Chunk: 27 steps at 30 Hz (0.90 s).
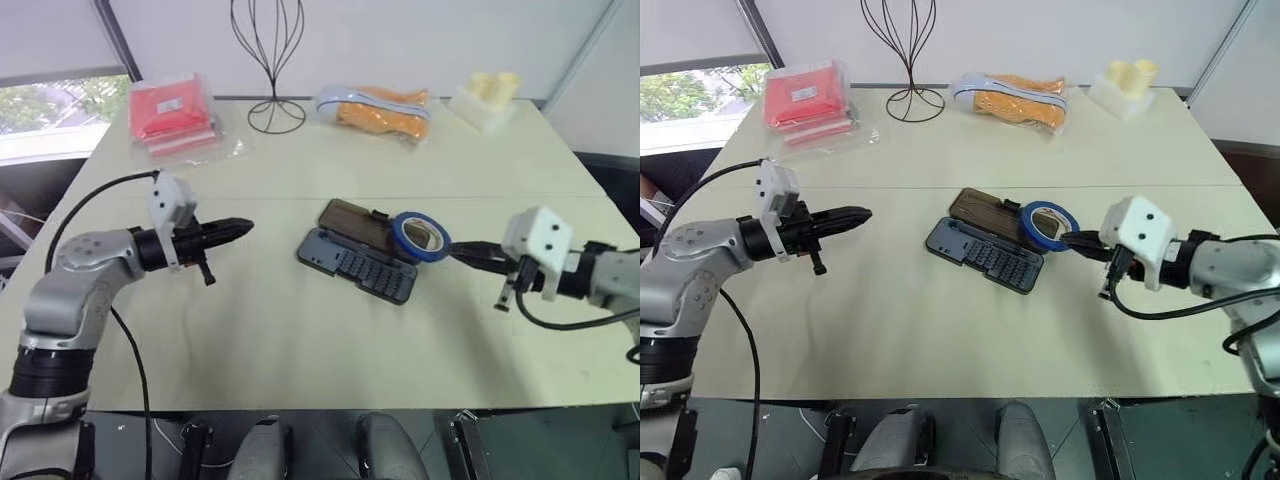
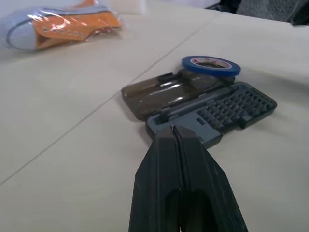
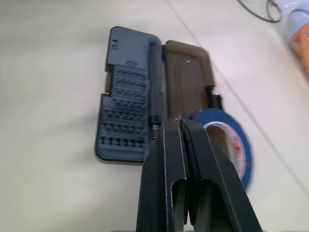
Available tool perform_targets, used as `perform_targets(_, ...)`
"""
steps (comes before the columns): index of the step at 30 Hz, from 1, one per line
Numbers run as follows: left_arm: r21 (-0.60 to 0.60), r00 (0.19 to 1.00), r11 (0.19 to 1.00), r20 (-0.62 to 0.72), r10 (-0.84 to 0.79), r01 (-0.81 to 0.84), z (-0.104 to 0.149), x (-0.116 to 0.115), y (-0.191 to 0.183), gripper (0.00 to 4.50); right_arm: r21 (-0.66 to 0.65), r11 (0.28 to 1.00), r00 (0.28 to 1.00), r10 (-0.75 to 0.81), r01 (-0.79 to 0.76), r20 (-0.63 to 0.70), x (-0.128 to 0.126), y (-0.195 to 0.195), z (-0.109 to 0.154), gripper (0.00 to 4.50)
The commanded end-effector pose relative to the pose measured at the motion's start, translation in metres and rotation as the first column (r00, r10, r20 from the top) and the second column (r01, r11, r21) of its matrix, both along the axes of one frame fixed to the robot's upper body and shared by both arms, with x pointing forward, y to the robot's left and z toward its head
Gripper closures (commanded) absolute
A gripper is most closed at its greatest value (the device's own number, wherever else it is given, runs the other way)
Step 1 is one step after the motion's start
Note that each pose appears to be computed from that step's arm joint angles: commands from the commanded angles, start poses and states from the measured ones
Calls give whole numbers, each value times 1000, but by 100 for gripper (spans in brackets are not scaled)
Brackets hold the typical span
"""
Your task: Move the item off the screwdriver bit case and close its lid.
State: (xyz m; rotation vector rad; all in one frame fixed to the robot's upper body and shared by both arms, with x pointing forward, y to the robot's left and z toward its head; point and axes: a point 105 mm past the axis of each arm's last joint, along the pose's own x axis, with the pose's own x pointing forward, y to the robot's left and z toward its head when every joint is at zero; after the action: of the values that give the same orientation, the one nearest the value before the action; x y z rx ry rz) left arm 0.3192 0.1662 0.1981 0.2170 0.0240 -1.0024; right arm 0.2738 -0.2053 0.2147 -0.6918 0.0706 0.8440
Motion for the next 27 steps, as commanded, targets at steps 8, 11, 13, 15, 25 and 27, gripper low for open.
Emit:
perform_targets(8, -6, 999, 1000, 43, -19, 19, 4, 9, -10, 450, -15, 1000, 998, -12, 13, 63, -6, -4, 19, 446)
perform_targets(11, -20, 999, 1000, 42, -17, 18, 5, 10, -14, 450, -3, 1000, 998, -22, 22, 66, -5, -4, 20, 446)
perform_targets(13, -20, 999, 999, 39, -25, 26, 3, 8, -15, 450, -8, 1000, 998, -17, 17, 64, -5, -2, 19, 446)
perform_targets(15, -14, 999, 1000, 36, -26, 26, 1, 6, -14, 450, -15, 1000, 998, -16, 17, 65, -5, -1, 17, 446)
perform_targets(25, -14, 999, 1000, 33, -14, 15, 2, 7, -14, 450, -10, 1000, 998, -15, 16, 67, 0, 2, 16, 446)
perform_targets(27, -17, 999, 1000, 36, -9, 10, 3, 8, -14, 450, -10, 1000, 998, -17, 18, 68, 1, 2, 16, 446)
